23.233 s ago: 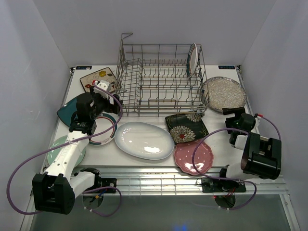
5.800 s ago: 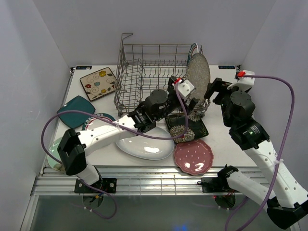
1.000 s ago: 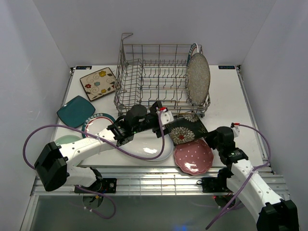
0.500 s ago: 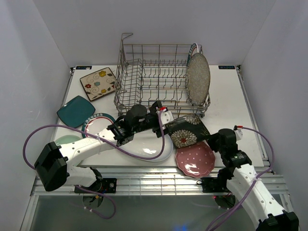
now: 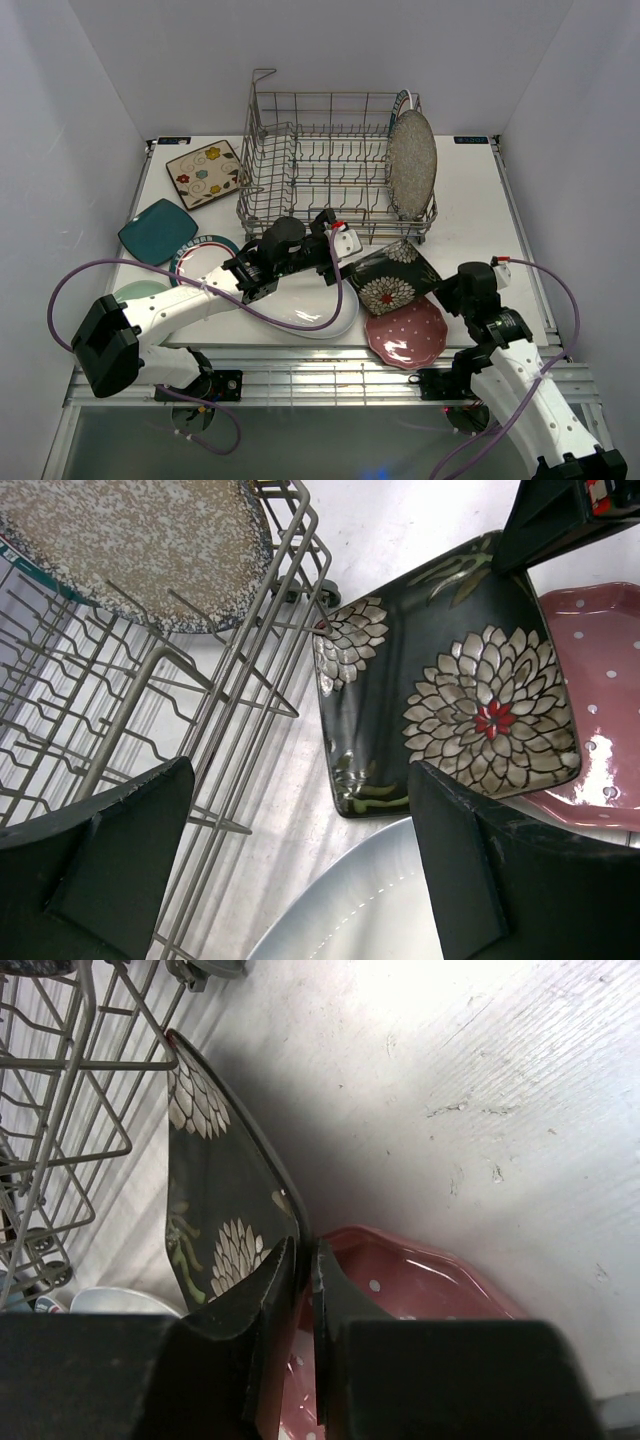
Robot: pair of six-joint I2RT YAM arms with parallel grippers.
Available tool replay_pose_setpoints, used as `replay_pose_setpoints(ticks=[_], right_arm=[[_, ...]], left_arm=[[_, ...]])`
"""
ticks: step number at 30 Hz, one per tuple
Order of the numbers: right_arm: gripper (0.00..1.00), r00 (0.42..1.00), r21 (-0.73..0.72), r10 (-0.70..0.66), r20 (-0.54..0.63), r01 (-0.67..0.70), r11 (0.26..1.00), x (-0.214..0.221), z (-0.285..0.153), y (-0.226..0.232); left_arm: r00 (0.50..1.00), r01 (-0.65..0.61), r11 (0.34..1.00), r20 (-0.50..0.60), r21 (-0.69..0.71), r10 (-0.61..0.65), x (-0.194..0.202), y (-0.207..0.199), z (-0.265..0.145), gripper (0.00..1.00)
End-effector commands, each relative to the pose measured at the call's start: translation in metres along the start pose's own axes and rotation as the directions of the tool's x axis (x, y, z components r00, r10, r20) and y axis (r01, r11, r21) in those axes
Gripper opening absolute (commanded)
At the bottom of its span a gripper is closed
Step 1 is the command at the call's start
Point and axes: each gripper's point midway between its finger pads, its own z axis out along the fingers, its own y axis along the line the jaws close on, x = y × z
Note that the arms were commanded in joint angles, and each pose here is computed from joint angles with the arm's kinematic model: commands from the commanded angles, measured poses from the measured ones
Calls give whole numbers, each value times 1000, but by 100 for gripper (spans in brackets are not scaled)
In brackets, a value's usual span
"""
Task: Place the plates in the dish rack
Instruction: Pick up the plate from the corner of the board.
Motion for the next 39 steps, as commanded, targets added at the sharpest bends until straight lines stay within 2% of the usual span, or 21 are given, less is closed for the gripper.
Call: replay_pose_setpoints(ticks=[1, 17, 29, 34, 37, 39], right_arm=[[8, 998, -83, -19, 59, 24, 996, -24, -24, 33], [8, 992, -83, -43, 116, 53, 995, -46, -58, 41], [8, 983, -115, -18, 181, 40, 993, -65, -84, 52], [8, 980, -107, -14, 197, 36, 994, -71, -87, 54], [8, 981, -94, -21, 191, 40, 995, -71, -85, 54], [8, 982, -86, -23, 190, 40, 996, -70, -84, 53]], left_arm=[[1000, 1, 1000, 27, -21, -1, -16, 9, 0, 98], [1000, 5, 1000, 13, -5, -5, -12, 6, 2, 98], [1000, 29, 986, -3, 164, -29, -13, -34, 12, 98], [999, 30, 969, 30, 247, -39, -33, -65, 18, 98], [999, 28, 953, 8, 302, -32, -41, -89, 26, 98], [999, 34, 956, -16, 292, -31, -44, -93, 33, 98]])
